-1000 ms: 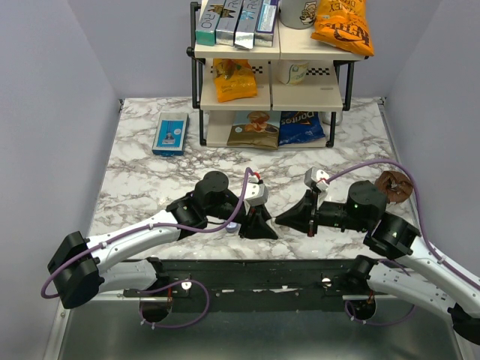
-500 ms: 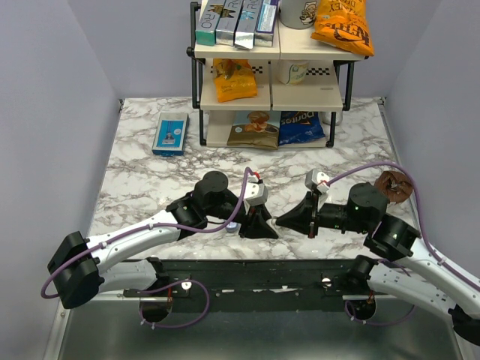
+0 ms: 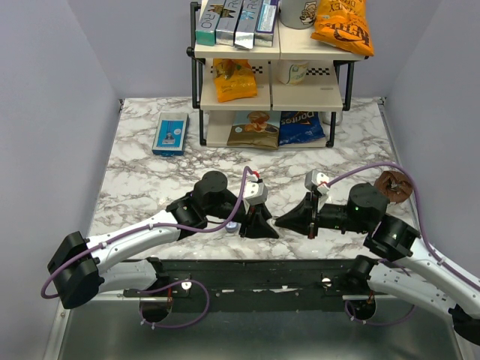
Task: Insert the wireless bluetooth earbuds into the charging case
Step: Place the earbud in the charging case.
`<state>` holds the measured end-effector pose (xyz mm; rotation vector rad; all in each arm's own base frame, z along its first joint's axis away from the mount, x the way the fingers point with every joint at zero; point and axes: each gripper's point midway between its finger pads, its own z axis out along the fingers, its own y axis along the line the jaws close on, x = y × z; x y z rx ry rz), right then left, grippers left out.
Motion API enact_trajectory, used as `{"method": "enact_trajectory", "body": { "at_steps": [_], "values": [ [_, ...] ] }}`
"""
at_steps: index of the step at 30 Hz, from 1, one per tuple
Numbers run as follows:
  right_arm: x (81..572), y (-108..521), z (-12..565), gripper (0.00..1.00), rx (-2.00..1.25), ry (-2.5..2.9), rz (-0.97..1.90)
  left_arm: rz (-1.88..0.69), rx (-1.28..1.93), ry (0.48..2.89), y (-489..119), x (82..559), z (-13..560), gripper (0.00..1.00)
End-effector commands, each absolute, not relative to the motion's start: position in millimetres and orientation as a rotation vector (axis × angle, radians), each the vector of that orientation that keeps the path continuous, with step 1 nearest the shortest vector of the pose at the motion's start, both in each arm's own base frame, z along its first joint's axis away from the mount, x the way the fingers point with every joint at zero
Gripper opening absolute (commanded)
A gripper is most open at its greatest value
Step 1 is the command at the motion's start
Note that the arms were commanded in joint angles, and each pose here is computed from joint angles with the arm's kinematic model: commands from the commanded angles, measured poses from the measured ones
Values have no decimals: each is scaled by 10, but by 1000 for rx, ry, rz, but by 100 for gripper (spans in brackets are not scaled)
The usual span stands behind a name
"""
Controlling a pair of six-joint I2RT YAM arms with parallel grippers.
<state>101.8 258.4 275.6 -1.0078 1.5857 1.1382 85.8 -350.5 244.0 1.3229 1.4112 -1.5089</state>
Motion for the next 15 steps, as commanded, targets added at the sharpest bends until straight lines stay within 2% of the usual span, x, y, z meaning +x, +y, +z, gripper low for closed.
{"method": "enact_trajectory", "body": {
  "at_steps": [1,7,9,11,12,15],
  "values": [
    [922,2621,2720,1,-1067,1576,1171,-1525,1328,1325,-3501,833,2577,0],
    [936,2623,2711,2,-1067,1587,1160,-1538,1328,1319,-3499,816,2571,0],
    [958,2617,2723,11,-1051,1593,1151,-1538,1328,1319,-3500,817,2561,0],
    [965,2613,2744,16,-1043,1592,1149,-1535,1326,1318,-3497,819,2560,0],
    [976,2608,2774,22,-1032,1587,1144,-1534,1325,1320,-3494,824,2553,0],
    [991,2597,2794,28,-1024,1589,1135,-1533,1325,1326,-3494,821,2537,0]
  ]
}}
